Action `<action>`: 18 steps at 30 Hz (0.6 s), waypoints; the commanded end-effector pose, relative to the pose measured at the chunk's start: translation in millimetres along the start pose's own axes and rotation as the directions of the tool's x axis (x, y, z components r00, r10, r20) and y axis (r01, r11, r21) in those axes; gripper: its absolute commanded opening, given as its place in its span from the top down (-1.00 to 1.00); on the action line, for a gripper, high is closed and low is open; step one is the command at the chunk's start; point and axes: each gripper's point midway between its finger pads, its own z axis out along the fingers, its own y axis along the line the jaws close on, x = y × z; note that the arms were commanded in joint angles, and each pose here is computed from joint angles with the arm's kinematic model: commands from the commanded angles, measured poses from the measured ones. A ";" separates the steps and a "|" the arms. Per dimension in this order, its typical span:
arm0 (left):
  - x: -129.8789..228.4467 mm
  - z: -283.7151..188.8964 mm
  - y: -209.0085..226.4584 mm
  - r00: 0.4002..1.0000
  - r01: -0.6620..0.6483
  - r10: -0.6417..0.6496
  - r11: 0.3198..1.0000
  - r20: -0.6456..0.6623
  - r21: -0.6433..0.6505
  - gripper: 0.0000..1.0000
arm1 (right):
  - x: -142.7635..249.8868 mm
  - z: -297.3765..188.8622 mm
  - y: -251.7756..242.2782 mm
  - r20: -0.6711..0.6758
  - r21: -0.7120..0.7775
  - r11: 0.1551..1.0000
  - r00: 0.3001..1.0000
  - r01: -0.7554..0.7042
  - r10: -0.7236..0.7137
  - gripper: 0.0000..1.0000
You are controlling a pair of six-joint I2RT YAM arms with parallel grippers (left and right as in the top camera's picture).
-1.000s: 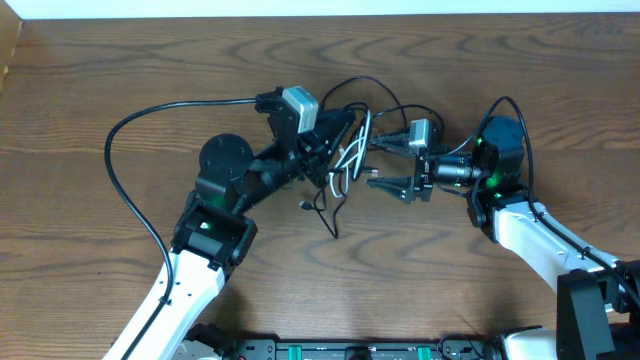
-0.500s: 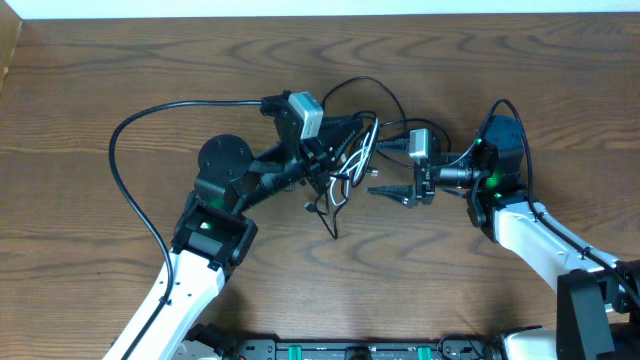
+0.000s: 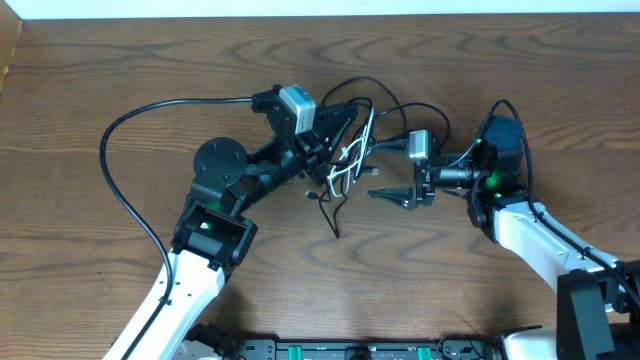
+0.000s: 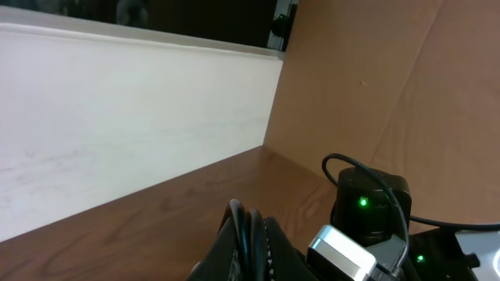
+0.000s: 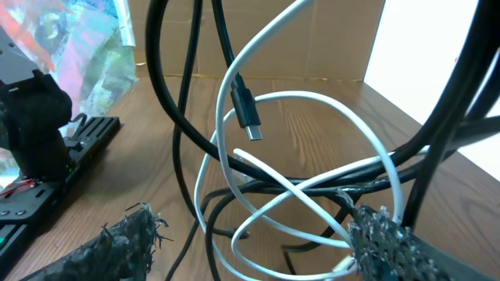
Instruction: Untangle cables
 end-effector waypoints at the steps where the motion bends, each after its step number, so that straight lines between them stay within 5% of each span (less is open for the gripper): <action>1: -6.5 -0.6 0.7 1.000 0.004 -0.004 1.000 0.018 -0.004 0.85 | -2.2 3.7 5.8 0.006 -0.026 0.999 0.999 0.032 -0.032 -0.58; 18: 4.8 -3.1 -29.0 0.999 0.012 -0.005 0.986 -0.044 0.169 0.85 | -1.5 5.1 4.3 0.001 -0.015 0.999 0.999 0.039 -0.039 -0.58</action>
